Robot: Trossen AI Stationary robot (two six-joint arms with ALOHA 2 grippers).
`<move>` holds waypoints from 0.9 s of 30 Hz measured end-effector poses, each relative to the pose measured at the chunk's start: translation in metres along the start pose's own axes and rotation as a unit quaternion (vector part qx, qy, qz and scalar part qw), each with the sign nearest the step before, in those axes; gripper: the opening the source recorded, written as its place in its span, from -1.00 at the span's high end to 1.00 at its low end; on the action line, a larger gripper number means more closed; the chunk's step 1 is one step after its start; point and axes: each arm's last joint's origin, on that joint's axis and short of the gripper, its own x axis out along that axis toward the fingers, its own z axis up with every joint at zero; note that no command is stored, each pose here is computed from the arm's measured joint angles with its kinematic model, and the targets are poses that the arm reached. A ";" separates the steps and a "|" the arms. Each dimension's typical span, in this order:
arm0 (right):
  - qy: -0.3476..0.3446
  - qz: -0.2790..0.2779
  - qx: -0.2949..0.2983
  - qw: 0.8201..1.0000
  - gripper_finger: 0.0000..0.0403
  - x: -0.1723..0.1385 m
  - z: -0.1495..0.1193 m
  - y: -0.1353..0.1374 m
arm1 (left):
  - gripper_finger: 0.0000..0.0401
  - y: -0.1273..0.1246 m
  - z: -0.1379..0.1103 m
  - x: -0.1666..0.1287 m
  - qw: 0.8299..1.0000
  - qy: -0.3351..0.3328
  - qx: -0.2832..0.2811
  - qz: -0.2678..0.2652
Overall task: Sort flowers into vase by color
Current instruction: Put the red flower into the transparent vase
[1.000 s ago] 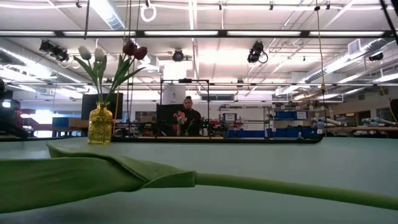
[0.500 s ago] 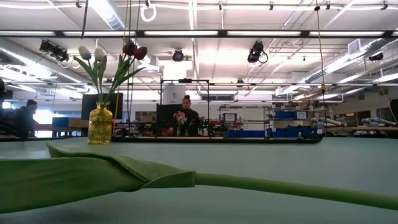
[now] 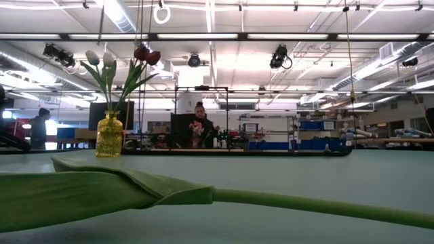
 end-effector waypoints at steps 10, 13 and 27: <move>-0.010 0.019 -0.017 1.000 0.59 -0.025 -0.041 -0.021 | 0.99 0.000 -0.031 0.042 1.000 -0.008 0.004 -0.027; -0.013 0.018 -0.016 1.000 0.59 -0.026 -0.042 -0.022 | 0.98 0.000 -0.036 0.047 1.000 -0.009 0.008 -0.028; 0.005 0.017 -0.023 1.000 0.59 -0.017 -0.046 -0.019 | 0.96 0.000 -0.041 0.050 0.999 0.000 -0.007 -0.035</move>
